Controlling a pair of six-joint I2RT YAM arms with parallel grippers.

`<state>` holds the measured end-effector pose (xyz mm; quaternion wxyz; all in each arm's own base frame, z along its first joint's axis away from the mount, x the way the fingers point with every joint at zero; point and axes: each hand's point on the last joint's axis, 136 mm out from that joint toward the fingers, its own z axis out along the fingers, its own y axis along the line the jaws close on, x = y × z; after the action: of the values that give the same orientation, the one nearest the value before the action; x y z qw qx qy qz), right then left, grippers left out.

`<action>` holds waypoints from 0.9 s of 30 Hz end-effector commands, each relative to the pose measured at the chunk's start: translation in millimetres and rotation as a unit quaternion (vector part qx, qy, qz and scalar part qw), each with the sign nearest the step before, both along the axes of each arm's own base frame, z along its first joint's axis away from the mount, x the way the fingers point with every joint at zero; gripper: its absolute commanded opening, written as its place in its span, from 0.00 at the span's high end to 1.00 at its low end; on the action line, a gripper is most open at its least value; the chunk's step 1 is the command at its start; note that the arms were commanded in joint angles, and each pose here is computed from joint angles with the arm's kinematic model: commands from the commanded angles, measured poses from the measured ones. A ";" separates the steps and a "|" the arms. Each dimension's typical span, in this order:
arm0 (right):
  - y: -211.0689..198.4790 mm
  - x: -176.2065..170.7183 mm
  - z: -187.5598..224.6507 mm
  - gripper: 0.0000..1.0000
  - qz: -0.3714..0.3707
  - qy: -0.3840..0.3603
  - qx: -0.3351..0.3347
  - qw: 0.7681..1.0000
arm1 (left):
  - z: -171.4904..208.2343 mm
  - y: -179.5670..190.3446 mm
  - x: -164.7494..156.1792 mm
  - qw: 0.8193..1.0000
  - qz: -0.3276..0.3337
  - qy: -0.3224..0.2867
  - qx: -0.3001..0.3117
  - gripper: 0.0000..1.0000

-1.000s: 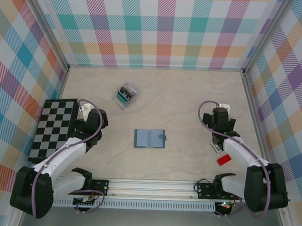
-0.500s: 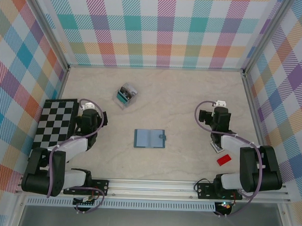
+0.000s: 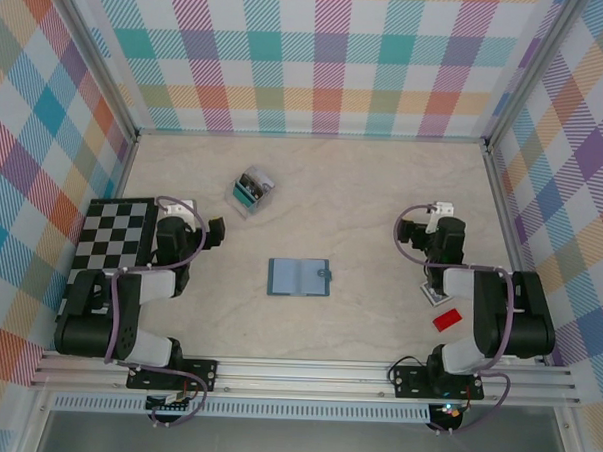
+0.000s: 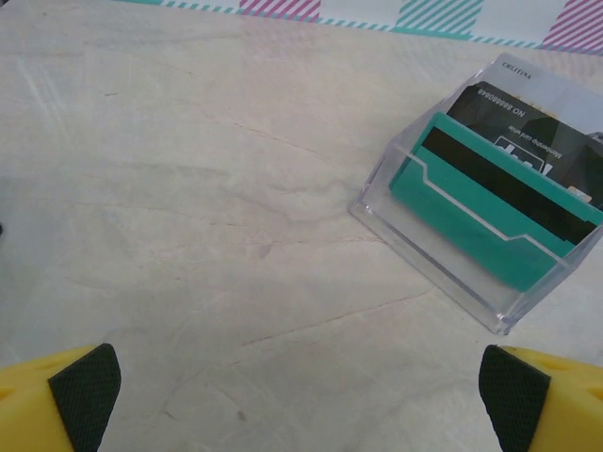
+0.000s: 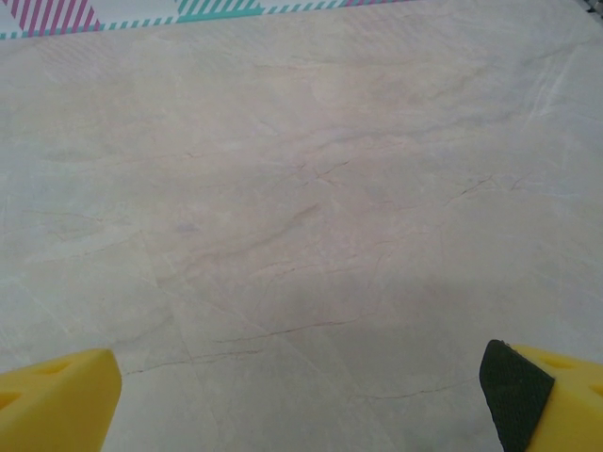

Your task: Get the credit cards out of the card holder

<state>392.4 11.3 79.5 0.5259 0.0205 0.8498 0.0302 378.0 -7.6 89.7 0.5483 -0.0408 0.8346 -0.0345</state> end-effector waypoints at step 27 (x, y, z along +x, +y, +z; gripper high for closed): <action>4.4 5.4 11.6 0.00 0.019 -0.033 0.005 0.999 | -11.0 -4.1 21.0 1.000 0.009 0.008 0.024 0.00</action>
<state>393.9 15.5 83.6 0.5373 0.0134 0.8422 0.0419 393.6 -7.4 73.7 0.5388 -0.0440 0.8412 -0.0108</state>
